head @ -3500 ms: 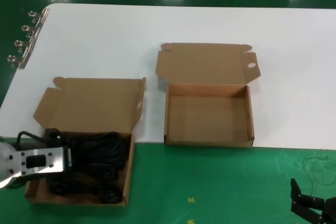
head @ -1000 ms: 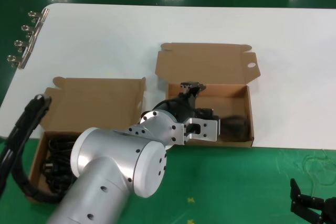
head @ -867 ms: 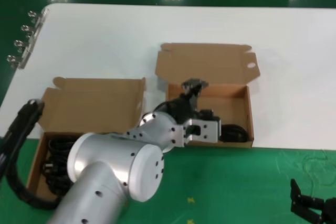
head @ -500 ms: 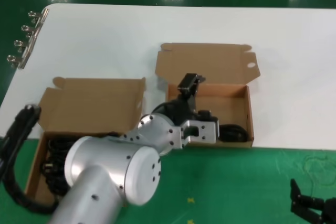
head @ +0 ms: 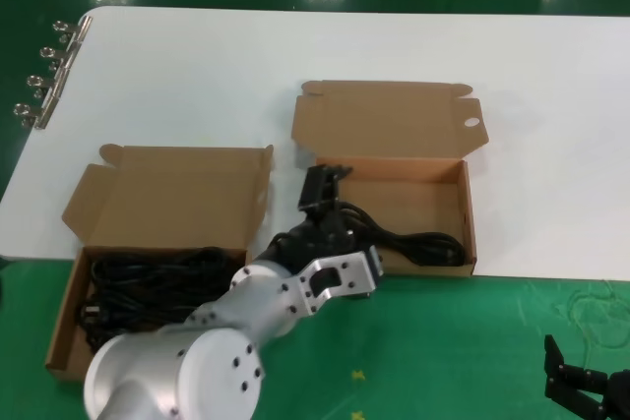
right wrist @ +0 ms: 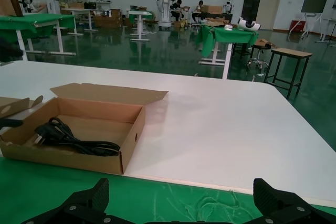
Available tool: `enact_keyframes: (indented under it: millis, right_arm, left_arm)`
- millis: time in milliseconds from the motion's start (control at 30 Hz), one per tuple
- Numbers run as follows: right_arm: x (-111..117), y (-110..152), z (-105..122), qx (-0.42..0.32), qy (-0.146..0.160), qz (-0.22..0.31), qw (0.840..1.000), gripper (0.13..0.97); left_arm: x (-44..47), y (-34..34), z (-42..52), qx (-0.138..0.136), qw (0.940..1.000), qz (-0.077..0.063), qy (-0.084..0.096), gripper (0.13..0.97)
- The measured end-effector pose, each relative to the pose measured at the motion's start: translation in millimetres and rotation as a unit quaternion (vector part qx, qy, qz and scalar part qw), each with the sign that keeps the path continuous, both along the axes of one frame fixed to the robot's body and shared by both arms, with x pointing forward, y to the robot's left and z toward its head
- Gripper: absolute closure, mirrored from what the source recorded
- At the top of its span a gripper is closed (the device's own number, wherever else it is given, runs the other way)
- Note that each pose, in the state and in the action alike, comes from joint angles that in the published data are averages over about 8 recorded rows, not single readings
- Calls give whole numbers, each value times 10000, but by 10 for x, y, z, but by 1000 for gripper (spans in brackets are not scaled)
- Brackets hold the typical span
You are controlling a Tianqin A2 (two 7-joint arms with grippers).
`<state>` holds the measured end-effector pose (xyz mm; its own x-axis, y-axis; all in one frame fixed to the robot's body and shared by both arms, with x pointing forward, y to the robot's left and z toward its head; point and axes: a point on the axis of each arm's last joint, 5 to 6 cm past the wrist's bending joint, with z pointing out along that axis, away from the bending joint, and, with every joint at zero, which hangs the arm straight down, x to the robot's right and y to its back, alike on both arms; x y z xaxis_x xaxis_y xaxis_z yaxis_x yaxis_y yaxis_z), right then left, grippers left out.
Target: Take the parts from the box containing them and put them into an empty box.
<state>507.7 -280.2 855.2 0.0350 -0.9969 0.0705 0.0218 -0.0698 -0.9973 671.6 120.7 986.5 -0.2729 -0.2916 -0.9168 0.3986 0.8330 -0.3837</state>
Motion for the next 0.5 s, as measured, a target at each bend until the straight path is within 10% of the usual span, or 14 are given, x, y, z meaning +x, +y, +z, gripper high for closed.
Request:
enact_keyframes:
  millis: [500]
  right_arm:
    - [0,0,0,0,0,0,10000,130]
  left_arm:
    - [-310,362,-439,-1531,9873,257,327,141]
